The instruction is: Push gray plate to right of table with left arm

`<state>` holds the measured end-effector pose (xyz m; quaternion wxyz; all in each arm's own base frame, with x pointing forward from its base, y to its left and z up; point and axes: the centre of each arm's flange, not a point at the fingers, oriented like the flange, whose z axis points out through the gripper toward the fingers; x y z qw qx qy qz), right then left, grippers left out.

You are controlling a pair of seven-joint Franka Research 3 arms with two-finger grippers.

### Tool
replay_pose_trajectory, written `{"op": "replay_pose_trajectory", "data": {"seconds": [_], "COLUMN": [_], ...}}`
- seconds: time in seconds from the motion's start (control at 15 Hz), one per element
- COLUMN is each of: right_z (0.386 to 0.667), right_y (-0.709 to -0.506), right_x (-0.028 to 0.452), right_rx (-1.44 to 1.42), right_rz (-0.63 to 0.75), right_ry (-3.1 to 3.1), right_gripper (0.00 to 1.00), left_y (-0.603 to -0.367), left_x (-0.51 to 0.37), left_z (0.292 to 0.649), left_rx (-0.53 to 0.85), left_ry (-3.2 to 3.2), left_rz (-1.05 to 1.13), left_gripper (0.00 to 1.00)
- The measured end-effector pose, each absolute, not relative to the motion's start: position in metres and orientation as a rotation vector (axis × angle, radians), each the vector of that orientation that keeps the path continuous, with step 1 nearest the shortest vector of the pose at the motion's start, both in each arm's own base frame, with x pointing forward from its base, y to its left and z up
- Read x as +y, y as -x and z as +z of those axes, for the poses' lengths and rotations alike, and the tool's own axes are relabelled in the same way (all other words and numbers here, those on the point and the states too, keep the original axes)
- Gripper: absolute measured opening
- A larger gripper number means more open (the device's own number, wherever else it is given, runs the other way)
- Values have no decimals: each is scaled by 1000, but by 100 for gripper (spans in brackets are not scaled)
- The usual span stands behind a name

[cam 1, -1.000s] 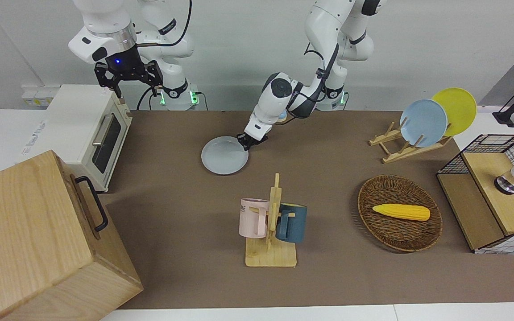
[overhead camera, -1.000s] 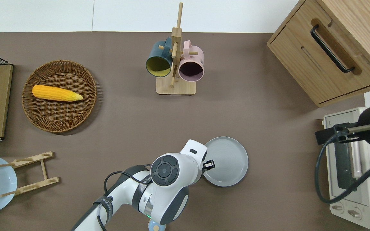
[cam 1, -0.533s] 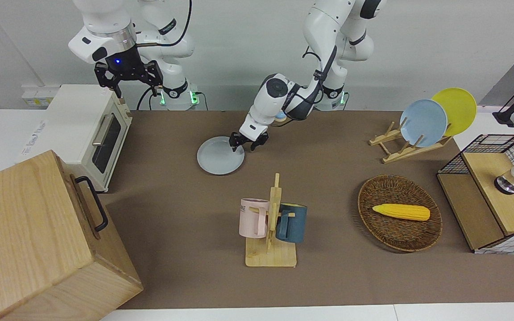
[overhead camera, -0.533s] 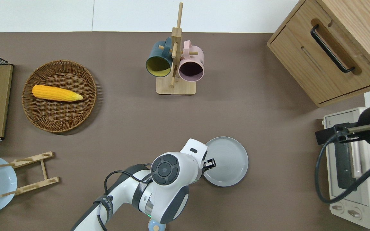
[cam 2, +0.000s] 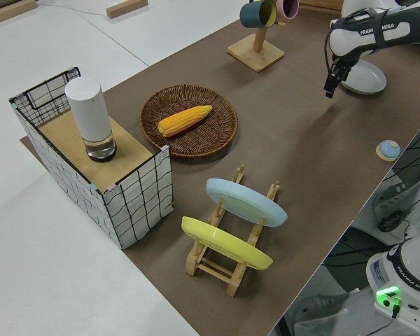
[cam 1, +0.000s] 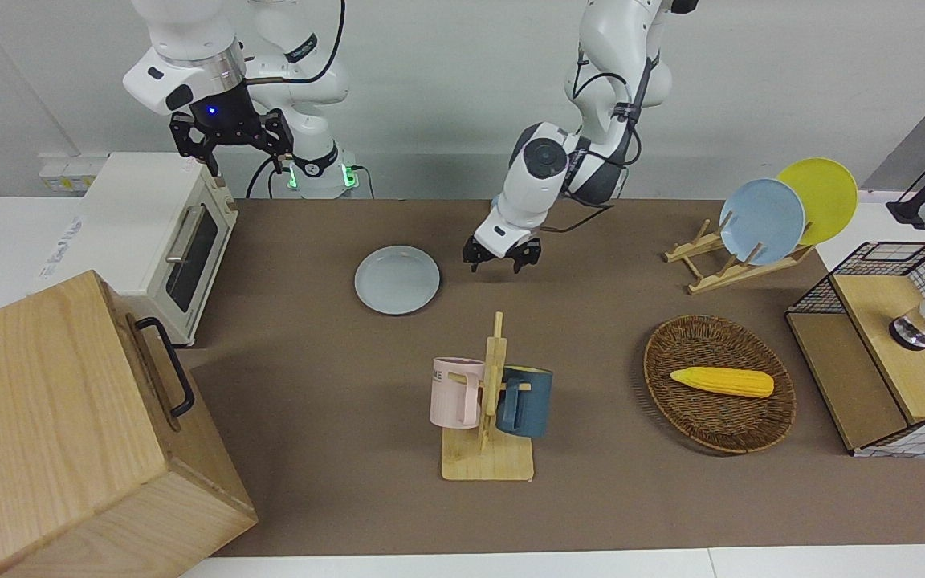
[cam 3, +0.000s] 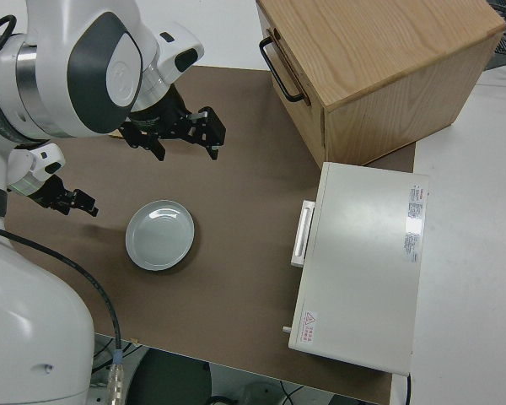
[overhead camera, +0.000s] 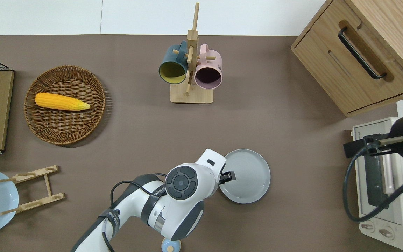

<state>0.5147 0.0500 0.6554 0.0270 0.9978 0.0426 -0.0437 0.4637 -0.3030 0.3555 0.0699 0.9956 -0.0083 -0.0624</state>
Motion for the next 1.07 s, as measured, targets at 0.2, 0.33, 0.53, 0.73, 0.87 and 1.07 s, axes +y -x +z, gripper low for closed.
{"op": "replay_pose_trajectory", "data": {"seconds": [0.2,0.33,0.53,0.73,0.87,1.07], "right_z": [655,655,655,655,655,655], "right_y": [-515,-515,-515,-515,-515,-515], "right_x": [50,50,50,50,50,50], "right_rx": [132,132,131,132,131,131], "right_rz": [-135,-135,-135,-135,-135,-135], "right_ry": [-3082,-3082,-3082,-3082,-3082,-3082], "right_gripper": [100,100,100,100,100,100], "left_y": [-483,-488,-497,-503,-507,-511], "left_x": [-239,-214,-175,-155,-148,-140], "left_z": [390,403,424,452,479,524], "left_rx": [-112,-142,-161,-166,-167,-154], "left_ry": [-3022,-3030,-3039,-3069,-3095,-3110], "left_rz": [-185,-175,-147,-133,-132,-118], "left_gripper": [100,100,100,100,100,100]}}
